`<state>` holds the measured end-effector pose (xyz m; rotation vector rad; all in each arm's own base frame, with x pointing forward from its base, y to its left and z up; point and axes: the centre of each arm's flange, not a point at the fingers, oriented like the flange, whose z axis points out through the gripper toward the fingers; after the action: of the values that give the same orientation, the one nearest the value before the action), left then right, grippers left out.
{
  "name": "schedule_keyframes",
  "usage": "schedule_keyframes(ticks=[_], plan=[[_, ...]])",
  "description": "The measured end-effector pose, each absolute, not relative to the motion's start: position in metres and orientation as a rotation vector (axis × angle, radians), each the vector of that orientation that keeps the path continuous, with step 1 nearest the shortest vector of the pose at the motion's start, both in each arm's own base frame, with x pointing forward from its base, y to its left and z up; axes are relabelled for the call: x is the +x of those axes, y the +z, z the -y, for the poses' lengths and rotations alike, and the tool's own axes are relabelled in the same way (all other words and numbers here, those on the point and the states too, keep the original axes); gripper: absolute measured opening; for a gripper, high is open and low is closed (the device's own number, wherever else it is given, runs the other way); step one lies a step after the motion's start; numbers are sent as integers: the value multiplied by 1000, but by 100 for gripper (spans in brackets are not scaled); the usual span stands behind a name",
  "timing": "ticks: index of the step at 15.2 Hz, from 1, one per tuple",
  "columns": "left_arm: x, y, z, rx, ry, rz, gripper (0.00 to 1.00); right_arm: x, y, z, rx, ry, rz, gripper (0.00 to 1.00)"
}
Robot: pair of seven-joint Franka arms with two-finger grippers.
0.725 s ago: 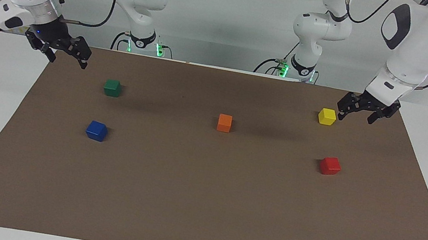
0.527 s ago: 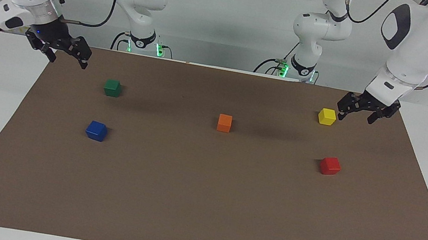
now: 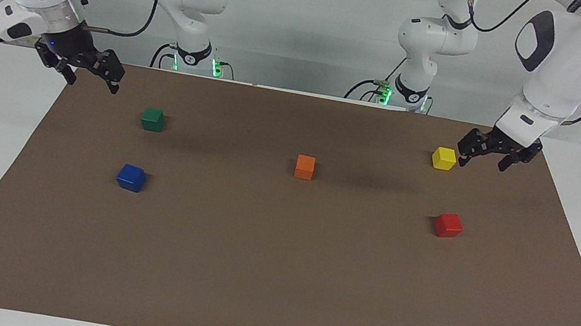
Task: Transfer red block to right arm and stack on blue block
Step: 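Grasp the red cube with the left gripper, then lift the red cube with the left gripper while the right gripper approaches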
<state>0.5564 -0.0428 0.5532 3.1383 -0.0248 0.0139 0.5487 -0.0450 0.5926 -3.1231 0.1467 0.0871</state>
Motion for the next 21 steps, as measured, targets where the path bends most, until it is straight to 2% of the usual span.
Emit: schedule_keyframes(ticks=[4,9,12,16,21], plan=[[572,502,21,3139,17,10,100,549,593,45,-3123,87,-146,100],[595,405,13,3141,60,60,100,548,593,43,-3122,87,-141,100],[599,361,3,3151,72,64,100,549,596,34,-3090,66,-122,100],[602,330,-1,3146,42,65,100,554,589,11,-2857,-44,-47,100],[599,311,0,3141,42,68,100,560,544,-20,-2368,-81,-83,100]])
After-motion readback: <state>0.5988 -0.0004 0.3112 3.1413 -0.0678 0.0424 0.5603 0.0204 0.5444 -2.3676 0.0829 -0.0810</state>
